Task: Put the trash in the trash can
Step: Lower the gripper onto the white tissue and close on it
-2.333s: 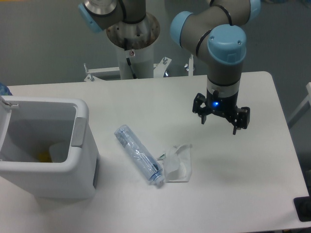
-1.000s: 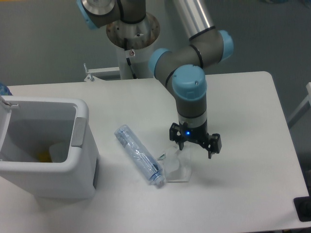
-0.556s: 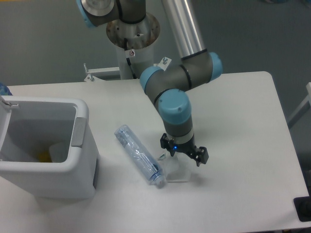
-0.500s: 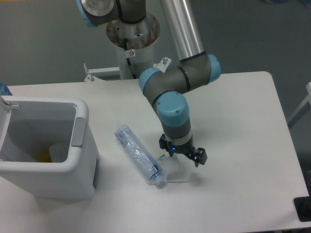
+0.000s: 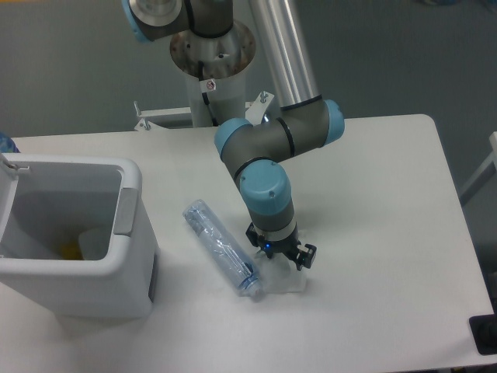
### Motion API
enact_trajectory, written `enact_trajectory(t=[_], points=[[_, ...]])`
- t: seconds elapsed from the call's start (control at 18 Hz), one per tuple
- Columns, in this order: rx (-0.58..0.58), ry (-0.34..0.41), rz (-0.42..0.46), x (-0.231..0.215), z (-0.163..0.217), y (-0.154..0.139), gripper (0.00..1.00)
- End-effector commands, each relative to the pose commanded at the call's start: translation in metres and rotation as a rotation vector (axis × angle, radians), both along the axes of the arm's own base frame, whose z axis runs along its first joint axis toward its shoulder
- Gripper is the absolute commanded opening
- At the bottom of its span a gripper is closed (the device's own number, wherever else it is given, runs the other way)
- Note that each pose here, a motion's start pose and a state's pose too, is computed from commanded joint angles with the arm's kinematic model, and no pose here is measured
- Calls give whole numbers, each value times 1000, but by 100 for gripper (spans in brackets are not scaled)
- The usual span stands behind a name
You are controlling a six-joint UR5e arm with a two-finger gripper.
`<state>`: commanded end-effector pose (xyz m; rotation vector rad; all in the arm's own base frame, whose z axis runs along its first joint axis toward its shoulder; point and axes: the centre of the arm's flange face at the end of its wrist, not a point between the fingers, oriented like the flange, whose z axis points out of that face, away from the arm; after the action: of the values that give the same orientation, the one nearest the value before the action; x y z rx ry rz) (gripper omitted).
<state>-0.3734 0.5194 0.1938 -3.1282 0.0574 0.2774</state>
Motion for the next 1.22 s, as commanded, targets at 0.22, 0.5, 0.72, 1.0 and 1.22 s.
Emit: enact_trajectory(t=[0.22, 0.5, 0.72, 1.0, 1.22], points=[[42, -4, -5, -1, 15, 4, 0], [125, -3, -4, -9, 49, 9, 0], [165, 15, 9, -21, 69, 9, 0], [235, 36, 104, -29, 99, 15, 0], [384, -45, 150, -27, 130, 17, 0]])
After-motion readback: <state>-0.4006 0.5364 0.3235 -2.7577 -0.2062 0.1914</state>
